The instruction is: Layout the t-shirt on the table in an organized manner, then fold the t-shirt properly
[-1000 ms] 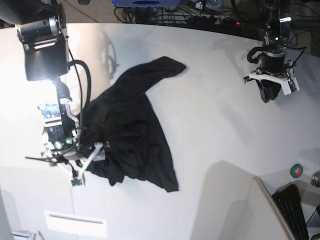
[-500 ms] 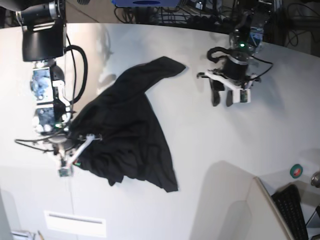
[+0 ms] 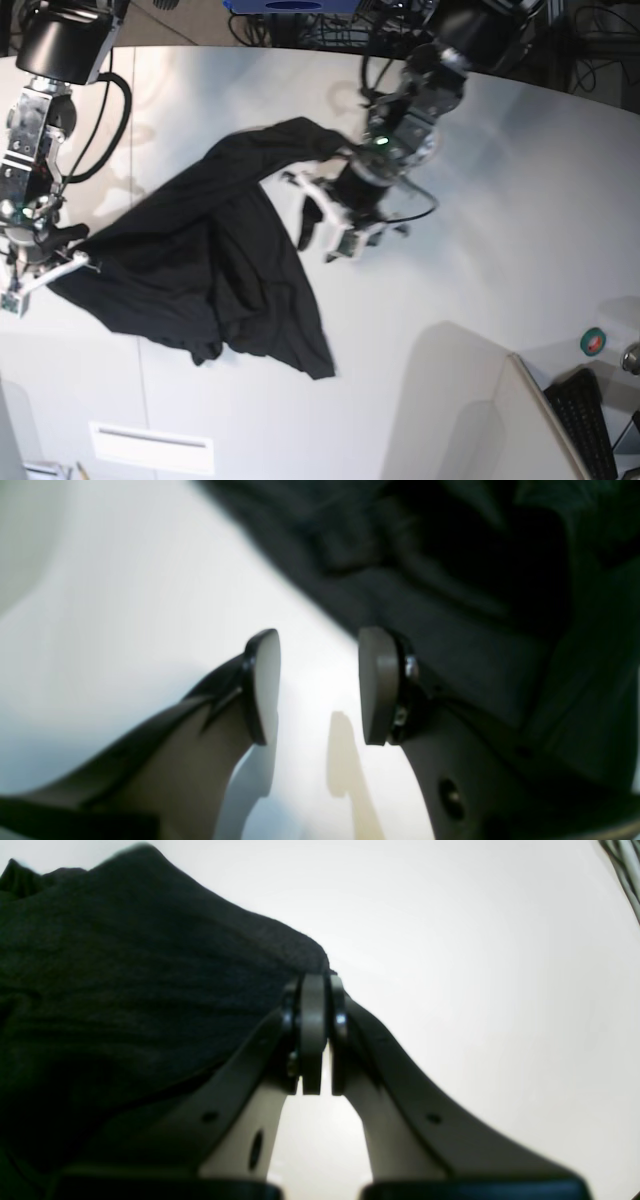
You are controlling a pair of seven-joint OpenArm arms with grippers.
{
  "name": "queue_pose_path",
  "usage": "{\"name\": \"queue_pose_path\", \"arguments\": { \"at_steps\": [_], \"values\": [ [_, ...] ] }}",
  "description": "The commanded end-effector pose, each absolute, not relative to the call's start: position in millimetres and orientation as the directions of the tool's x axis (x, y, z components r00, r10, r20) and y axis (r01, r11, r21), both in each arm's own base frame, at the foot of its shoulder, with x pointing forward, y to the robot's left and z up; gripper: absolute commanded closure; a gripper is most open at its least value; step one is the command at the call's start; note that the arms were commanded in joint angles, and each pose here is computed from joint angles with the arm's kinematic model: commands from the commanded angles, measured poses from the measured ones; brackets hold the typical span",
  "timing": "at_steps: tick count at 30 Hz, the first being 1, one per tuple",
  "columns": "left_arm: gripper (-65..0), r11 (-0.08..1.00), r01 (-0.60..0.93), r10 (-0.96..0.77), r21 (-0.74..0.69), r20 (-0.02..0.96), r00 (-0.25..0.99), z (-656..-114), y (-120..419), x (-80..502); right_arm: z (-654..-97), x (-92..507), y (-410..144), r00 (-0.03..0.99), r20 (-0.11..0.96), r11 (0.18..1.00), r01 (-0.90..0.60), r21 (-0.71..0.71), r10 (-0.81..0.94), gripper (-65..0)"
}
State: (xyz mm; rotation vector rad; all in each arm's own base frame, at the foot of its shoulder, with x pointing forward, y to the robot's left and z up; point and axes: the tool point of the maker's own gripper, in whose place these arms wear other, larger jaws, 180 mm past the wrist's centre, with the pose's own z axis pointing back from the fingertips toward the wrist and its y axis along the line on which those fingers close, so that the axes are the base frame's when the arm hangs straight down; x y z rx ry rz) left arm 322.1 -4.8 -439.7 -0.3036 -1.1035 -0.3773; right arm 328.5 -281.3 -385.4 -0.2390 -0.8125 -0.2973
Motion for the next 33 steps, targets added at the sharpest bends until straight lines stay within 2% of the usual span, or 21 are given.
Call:
{"name": "queue_pose_path", "arguments": {
  "at_steps": [1,8,11,13,16,18,19,22,26,28,33],
  "values": [
    [-25.7,0.885,0.463,-0.143,-0.049,0.918,0.37,-433.0,-18.4,333.5,-367.2,338.7,-286.2,0.601,0.784,0.928,0.361,-0.095,-0.154,0.0],
    [-25.0,0.815,0.576,-0.209,-0.067,0.893,0.399,-453.6,-72.4,308.1,-364.6,333.2,-294.6,0.593,0.787,0.916,0.39,-0.096,-0.17,0.0],
    [-25.0,0.814,0.572,-0.187,-0.102,0.886,0.425,-457.8,-73.2,284.6,-386.0,317.5,-307.0,0.628,0.738,0.893,0.444,-0.08,-0.247,0.0],
    [-25.0,0.828,0.554,-0.197,-0.091,0.876,0.439,-463.8,-49.1,271.2,-397.8,307.7,-312.3,0.673,0.684,0.886,0.457,-0.084,-0.282,-1.1],
    [-25.0,0.87,0.487,-0.172,-0.08,0.876,0.45,-460.1,-4.5,262.5,-398.6,295.5,-314.4,0.692,0.668,0.886,0.452,-0.105,-0.274,-28.7],
    [-25.0,0.908,0.413,-0.142,-0.068,0.879,0.456,-454.5,31.1,260.3,-385.9,297.1,-301.8,0.677,0.707,0.909,0.399,-0.121,-0.203,-40.1],
    [-24.8,0.928,0.367,-0.125,-0.058,0.881,0.455,-450.6,50.9,260.4,-380.7,297.6,-287.7,0.678,0.722,0.931,0.339,-0.138,-0.14,-42.2],
    [-24.8,0.972,0.233,-0.097,-0.016,0.881,0.464,-443.7,112.6,251.7,-374.6,299.8,-218.6,0.671,0.74,0.982,0.104,-0.157,0.047,-42.3],
    [-24.8,0.997,0.073,-0.06,0.029,0.88,0.472,-436.4,175.3,236.5,-390.7,298.8,-139.3,0.673,0.715,0.981,-0.134,-0.137,0.191,-42.3],
    [-24.8,0.998,0.011,-0.053,0.054,0.874,0.483,-436.5,201.0,228.3,-408.0,300.6,-119.6,0.695,0.684,0.975,-0.172,-0.139,0.22,-42.3],
    [-24.8,0.996,-0.034,-0.05,0.078,0.861,0.505,-439.7,221.9,213.9,-431.5,325.7,-117.9,0.729,0.64,0.966,-0.124,-0.227,0.244,-42.5]
  ]
}}
